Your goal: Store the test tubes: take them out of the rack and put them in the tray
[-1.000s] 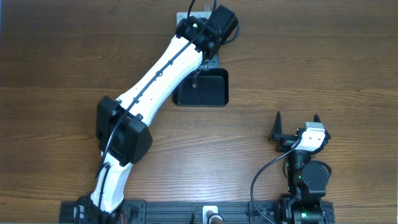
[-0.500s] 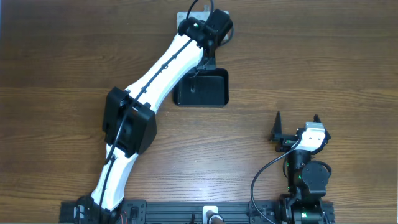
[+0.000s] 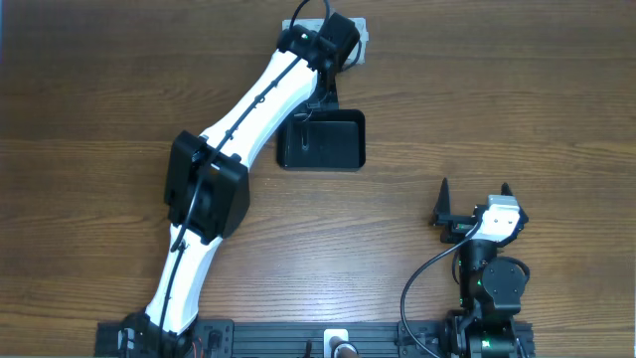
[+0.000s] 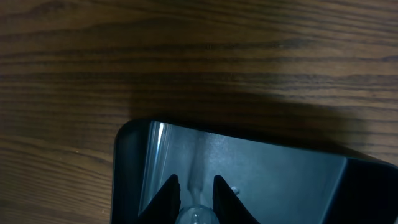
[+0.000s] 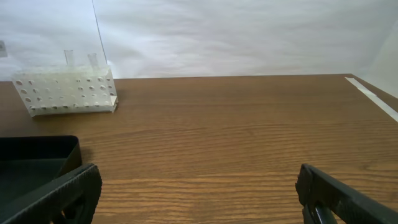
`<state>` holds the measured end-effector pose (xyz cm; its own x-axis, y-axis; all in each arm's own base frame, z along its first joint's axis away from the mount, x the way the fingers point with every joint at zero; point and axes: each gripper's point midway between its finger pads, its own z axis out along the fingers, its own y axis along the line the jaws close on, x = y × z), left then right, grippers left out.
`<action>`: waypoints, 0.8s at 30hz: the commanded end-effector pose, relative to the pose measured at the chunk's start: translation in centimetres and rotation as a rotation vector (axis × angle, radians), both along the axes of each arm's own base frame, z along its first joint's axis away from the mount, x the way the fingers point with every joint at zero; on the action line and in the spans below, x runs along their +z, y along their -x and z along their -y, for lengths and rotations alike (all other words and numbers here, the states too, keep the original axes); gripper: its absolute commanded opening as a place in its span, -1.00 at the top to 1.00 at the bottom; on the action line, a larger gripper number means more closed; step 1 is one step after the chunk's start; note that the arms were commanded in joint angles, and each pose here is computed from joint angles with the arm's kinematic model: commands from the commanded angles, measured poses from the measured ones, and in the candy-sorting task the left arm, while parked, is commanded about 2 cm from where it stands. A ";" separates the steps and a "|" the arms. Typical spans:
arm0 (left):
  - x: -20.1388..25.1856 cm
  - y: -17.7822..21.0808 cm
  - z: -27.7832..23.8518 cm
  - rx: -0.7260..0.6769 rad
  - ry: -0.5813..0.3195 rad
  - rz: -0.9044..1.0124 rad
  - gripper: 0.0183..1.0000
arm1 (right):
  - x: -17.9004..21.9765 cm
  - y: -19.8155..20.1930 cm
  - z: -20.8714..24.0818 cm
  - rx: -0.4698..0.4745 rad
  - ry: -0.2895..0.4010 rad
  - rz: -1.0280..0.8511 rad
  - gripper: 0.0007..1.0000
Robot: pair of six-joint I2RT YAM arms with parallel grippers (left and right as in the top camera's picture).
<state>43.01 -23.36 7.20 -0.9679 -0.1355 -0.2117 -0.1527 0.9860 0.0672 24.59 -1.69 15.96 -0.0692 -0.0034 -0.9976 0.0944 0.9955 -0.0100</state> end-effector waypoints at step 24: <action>18.3 -5.1 1.4 -0.179 0.096 0.577 -0.42 | -0.2 0.0 0.1 -0.003 -0.003 0.000 -0.98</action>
